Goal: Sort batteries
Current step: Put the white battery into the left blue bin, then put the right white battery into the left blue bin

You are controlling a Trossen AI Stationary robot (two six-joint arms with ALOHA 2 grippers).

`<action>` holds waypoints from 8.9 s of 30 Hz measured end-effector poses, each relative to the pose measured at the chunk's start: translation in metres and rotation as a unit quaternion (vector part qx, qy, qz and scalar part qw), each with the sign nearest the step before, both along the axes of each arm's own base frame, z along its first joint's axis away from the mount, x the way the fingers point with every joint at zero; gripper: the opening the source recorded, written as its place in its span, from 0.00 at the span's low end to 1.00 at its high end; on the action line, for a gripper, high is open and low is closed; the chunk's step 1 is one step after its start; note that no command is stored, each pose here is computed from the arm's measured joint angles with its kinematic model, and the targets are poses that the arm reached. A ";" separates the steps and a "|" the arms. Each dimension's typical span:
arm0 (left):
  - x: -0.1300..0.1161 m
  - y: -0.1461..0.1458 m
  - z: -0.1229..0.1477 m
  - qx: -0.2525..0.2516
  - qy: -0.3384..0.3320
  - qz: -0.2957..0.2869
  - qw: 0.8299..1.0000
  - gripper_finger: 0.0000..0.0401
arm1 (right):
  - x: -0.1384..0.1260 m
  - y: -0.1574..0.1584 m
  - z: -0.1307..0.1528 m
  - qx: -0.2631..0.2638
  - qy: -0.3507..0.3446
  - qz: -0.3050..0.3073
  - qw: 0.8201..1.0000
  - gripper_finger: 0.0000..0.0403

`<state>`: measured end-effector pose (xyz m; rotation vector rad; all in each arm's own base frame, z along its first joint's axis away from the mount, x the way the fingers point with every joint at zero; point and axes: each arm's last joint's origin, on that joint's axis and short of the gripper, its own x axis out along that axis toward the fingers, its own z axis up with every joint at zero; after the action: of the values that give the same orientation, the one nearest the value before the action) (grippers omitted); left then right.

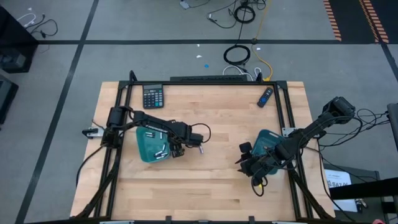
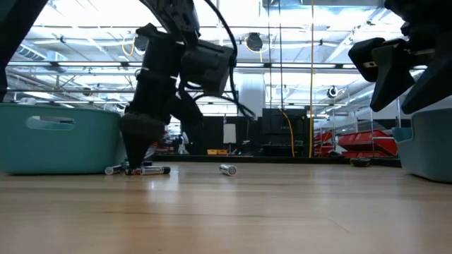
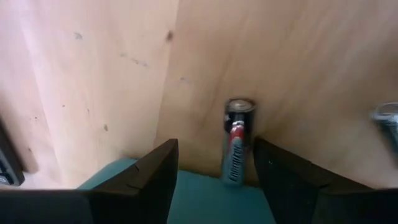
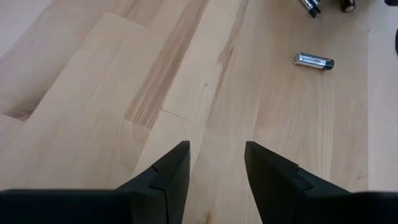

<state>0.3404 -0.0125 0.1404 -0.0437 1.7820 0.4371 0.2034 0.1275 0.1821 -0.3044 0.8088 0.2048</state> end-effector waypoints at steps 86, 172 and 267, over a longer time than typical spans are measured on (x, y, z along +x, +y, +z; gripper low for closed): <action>0.077 -0.028 0.019 -0.038 -0.255 0.313 0.914 0.49 | 0.002 0.000 0.002 0.002 -0.012 0.000 1.000 0.36; -0.016 -0.034 0.117 0.032 -0.151 0.290 0.945 0.48 | 0.001 0.000 0.000 0.005 -0.004 -0.006 1.000 0.36; 0.015 -0.054 0.103 0.008 -0.219 0.170 0.961 0.38 | 0.001 0.000 0.001 0.009 -0.001 -0.010 1.000 0.36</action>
<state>0.3557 -0.0665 0.2435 -0.4105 1.3317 0.6346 0.2040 0.1274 0.1826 -0.2791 0.8075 0.1940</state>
